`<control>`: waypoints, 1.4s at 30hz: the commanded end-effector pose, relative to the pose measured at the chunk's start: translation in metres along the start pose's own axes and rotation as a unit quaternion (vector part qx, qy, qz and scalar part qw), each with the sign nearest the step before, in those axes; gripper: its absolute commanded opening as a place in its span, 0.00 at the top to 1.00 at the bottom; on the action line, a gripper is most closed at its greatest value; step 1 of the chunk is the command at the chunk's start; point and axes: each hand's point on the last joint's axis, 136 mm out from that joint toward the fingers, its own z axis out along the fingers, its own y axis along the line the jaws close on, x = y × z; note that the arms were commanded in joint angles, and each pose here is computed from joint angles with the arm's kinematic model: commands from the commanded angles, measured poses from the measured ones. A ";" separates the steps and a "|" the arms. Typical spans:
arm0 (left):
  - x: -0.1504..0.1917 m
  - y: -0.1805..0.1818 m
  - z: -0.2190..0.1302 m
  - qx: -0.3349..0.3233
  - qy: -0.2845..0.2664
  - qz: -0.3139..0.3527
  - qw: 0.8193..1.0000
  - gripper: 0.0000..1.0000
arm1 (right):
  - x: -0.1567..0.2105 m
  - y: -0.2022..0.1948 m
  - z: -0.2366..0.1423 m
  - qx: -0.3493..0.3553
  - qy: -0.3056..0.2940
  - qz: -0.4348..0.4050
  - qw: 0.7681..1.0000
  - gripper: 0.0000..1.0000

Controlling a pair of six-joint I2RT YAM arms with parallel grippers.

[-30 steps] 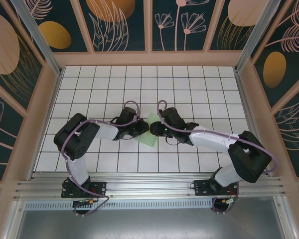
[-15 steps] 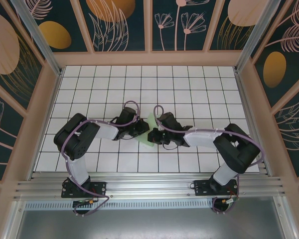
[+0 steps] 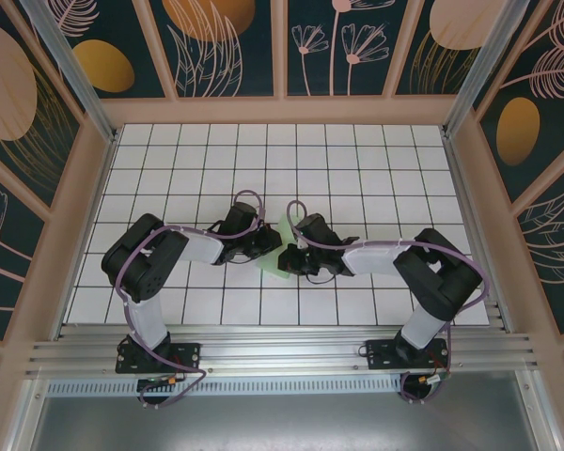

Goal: Fold a paper plane with a square sheet of paper (pick it up from the middle)
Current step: Fold the second fold of the triangle at the center of the table.

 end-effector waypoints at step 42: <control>0.024 0.042 0.000 -0.058 0.026 -0.012 0.998 0.87 | 0.017 -0.006 -0.005 -0.012 0.029 0.055 0.998 0.89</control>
